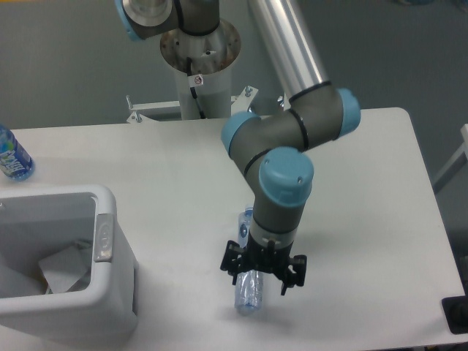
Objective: Place the trash in the trash can
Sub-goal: 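Lower the gripper around the bottle's cap end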
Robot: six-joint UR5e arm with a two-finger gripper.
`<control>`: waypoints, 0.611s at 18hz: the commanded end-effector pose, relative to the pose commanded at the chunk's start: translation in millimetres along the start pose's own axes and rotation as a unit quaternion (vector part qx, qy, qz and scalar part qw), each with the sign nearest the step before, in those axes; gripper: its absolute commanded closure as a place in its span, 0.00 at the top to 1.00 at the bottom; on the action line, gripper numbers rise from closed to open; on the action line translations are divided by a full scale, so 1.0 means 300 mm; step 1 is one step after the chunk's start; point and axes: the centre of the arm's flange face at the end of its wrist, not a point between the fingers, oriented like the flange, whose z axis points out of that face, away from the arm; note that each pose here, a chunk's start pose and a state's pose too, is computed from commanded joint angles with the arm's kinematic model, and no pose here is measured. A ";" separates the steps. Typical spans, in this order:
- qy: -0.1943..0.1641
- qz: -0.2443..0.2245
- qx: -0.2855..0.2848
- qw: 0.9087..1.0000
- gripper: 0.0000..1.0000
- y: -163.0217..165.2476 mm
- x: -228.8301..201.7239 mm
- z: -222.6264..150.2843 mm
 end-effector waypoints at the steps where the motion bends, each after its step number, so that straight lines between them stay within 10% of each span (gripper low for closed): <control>1: 0.004 0.001 -0.007 1.000 1.00 0.003 0.017 0.029; 11: 0.002 -0.001 -0.028 1.000 1.00 0.021 0.002 0.113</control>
